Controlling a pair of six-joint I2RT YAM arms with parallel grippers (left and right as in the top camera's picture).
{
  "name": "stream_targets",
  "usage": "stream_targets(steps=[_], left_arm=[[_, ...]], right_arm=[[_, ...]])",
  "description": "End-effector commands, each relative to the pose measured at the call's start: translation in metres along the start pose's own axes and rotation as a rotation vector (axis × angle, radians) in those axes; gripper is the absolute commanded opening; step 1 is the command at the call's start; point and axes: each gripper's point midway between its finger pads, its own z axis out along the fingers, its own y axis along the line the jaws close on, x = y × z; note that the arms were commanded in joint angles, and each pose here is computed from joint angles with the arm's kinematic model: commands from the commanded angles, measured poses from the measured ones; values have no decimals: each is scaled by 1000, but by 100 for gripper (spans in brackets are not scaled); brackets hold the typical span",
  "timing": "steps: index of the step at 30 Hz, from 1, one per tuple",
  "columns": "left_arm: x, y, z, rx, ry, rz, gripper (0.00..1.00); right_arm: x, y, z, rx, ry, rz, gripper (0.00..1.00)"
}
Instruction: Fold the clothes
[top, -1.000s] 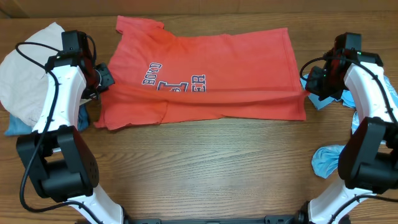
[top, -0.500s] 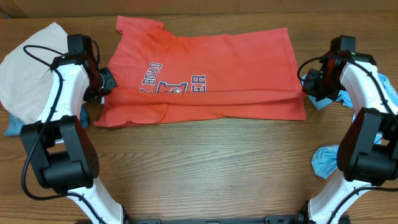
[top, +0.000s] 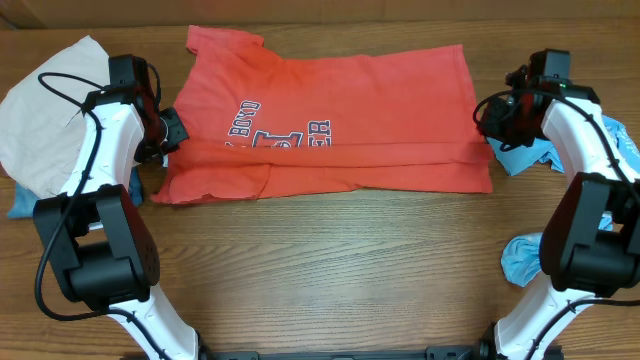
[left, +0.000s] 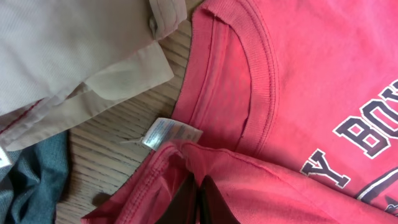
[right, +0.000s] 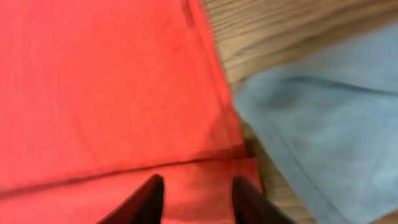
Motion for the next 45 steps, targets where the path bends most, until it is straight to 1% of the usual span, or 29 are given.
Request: stream_targets(steps=[1, 5, 7, 11, 19, 24, 26, 27, 28, 31, 35, 41, 43, 45], left_arm=[[3, -3, 4, 0, 9, 0, 4], [3, -4, 4, 5, 6, -1, 4], [3, -4, 4, 4, 10, 0, 4], [3, -4, 4, 4, 10, 0, 4], [4, -4, 4, 2, 14, 0, 4], [5, -4, 4, 3, 15, 2, 4], [5, -6, 4, 4, 15, 6, 4], [5, -6, 4, 4, 14, 5, 4], [5, -6, 4, 4, 14, 5, 4], [5, -6, 4, 3, 14, 5, 4], [5, -6, 4, 3, 14, 6, 4], [4, -6, 4, 4, 10, 5, 4], [4, -6, 4, 5, 8, 5, 4], [3, -6, 4, 5, 6, 5, 4]], right_arm=[[5, 2, 4, 7, 21, -36, 44], [15, -3, 4, 28, 62, -27, 44], [28, -10, 2, 66, 111, -18, 44], [39, -23, 5, 133, 148, -14, 44], [56, -38, 25, 169, 162, -6, 44], [54, -39, 33, 164, 134, -6, 44], [53, -37, 35, 150, 122, -8, 38], [52, -35, 35, 143, 120, -8, 32], [51, -35, 36, 139, 117, -8, 22], [48, -34, 36, 138, 105, -10, 4], [41, -28, 31, 112, 95, -11, 4], [-2, -14, 20, 66, -37, -8, 4], [-13, -6, 20, 24, -81, -11, 11], [-21, 5, 19, -36, -114, -22, 21]])
